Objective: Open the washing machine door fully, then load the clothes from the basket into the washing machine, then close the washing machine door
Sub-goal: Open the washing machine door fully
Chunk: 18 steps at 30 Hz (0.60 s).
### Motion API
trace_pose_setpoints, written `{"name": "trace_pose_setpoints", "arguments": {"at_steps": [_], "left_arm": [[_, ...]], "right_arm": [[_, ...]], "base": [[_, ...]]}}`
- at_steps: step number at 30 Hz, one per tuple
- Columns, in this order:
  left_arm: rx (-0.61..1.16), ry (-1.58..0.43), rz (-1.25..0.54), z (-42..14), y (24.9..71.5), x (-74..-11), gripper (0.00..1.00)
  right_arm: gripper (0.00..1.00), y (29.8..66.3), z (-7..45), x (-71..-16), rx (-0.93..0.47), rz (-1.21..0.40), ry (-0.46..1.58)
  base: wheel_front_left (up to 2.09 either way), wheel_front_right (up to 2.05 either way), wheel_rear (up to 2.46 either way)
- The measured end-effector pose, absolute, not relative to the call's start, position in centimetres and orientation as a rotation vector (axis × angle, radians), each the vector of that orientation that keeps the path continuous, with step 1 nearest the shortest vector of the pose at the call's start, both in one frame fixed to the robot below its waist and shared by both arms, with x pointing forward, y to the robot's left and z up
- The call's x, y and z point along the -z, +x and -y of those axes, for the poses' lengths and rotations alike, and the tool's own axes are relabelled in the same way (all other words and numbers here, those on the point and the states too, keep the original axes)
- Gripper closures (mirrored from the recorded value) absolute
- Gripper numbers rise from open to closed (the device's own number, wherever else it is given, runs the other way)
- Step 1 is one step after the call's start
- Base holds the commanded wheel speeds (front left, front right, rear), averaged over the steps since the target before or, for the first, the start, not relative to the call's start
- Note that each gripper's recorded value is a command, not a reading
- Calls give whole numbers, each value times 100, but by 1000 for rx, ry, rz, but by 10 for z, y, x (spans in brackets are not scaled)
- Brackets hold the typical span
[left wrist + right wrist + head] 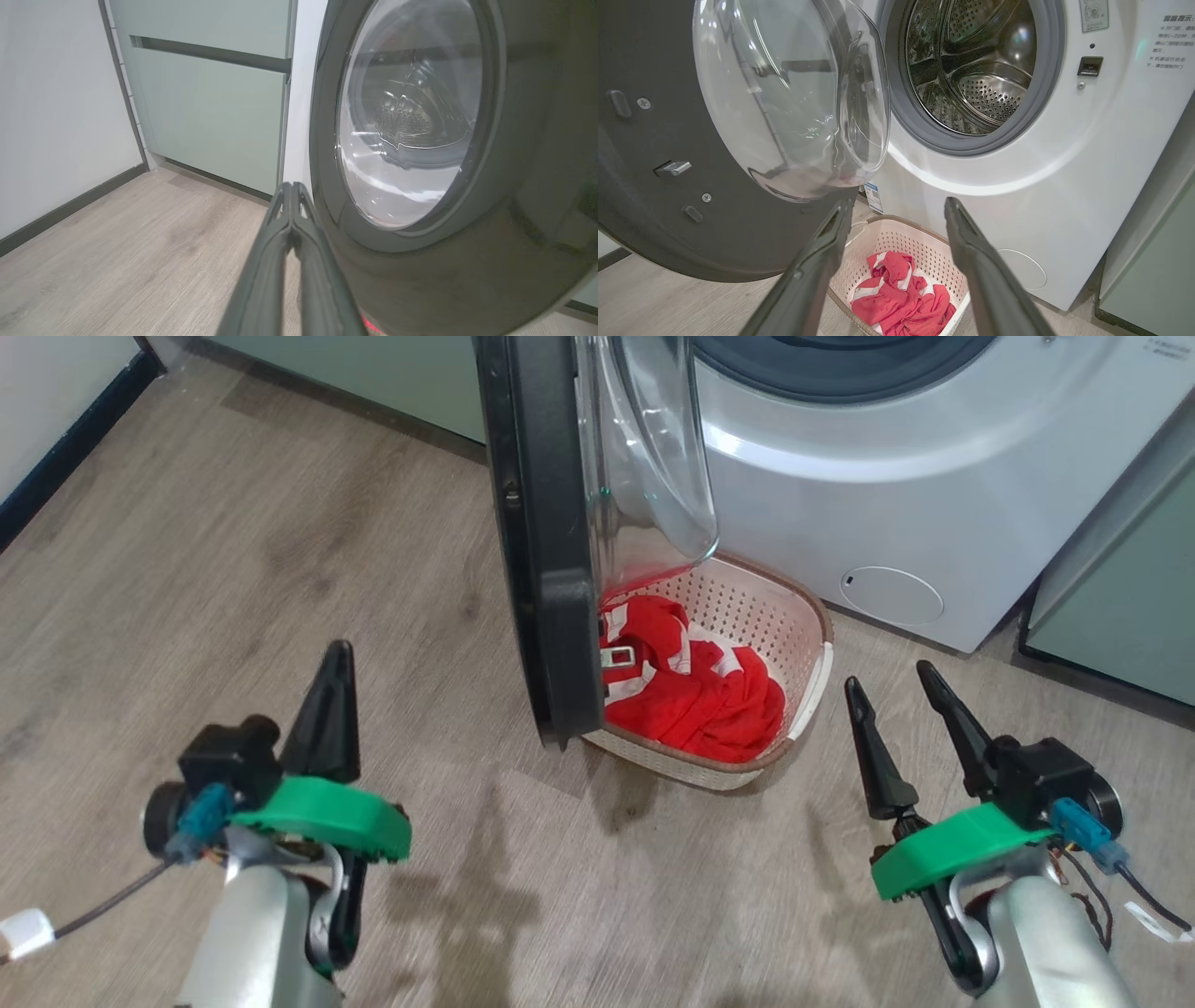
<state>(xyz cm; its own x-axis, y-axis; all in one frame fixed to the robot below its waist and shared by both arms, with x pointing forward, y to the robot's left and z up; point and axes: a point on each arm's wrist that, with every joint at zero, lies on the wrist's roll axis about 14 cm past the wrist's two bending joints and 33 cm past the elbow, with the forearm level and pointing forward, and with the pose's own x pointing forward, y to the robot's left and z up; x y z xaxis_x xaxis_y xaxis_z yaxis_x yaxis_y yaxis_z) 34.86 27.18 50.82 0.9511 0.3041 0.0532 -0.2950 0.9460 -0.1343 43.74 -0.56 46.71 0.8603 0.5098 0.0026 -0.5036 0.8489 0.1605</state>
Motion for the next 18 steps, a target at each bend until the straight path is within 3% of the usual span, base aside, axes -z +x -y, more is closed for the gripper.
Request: {"name": "trace_pose_setpoints", "arguments": {"at_steps": [4, 10, 18], "left_arm": [[-309, -107, 169, -279, 356, -540, 100], [-263, -4, 479, -284, 374, -651, 100], [-103, 66, 790, -234, 371, -757, 100]], "right_arm": [[0, 438, 6, -467, -533, -42, 159], [0, 438, 4, -470, -536, -34, 160], [0, 436, 9, -472, -525, -32, 161]], "base": [[0, 0, 0], [0, 0, 0], [0, 0, 0]]}}
